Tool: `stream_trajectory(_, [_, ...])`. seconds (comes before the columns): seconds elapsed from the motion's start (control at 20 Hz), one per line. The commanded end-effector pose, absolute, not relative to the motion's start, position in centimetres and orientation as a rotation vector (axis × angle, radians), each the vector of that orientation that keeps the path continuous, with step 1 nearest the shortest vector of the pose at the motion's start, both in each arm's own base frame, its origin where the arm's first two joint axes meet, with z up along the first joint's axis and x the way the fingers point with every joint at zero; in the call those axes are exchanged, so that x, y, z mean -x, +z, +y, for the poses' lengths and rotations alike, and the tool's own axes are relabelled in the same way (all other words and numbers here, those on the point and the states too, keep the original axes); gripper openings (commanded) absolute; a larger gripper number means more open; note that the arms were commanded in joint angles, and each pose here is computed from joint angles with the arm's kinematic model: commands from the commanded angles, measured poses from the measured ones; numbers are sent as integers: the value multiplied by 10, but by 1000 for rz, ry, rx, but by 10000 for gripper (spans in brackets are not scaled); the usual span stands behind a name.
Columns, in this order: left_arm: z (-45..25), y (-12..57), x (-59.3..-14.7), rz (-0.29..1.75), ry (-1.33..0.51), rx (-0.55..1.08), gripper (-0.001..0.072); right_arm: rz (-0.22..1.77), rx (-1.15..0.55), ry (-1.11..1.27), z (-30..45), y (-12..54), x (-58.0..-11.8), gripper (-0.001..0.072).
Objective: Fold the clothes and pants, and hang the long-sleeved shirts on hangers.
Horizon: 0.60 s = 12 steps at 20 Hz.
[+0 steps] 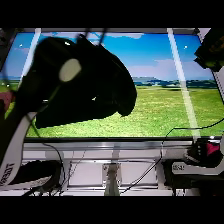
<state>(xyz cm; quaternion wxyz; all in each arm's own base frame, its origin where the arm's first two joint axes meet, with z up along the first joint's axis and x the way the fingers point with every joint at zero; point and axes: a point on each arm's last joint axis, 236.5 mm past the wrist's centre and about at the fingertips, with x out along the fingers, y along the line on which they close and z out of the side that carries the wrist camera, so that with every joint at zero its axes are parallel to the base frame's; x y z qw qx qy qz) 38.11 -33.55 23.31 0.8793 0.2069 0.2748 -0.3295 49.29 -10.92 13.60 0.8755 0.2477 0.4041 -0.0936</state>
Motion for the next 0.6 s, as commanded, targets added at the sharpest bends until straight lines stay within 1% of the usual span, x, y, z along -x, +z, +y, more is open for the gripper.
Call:
stream_trajectory(0.0, [-386,188,-360,623,-891,-510,9,858,-509,-216,-119,133,-488,34])
stream_trajectory(0.05, [-388,185,-359,612,-914,-545,10,862,-509,-216,-119,132,-487,35])
stream_trajectory(0.15, [-394,178,-358,624,-931,-540,10,864,-515,-213,-117,132,-487,36])
stream_trajectory(0.25, [-414,171,-352,633,-991,-467,10,863,-520,-209,-116,132,-488,36])
stream_trajectory(0.35, [-434,168,-357,604,-1021,-399,11,879,-529,-200,-113,130,-486,44])
stream_trajectory(0.4, [-439,164,-362,595,-1018,-389,11,891,-529,-200,-112,128,-484,145])
stream_trajectory(0.45, [-442,157,-366,600,-1014,-390,64,903,-528,-199,-111,127,-481,347])
stream_trajectory(0.5, [-441,150,-371,606,-1004,-399,292,913,-526,-200,-111,125,-480,452])
stream_trajectory(0.55, [-439,143,-377,611,-989,-417,504,924,-528,-198,-110,124,-478,450])
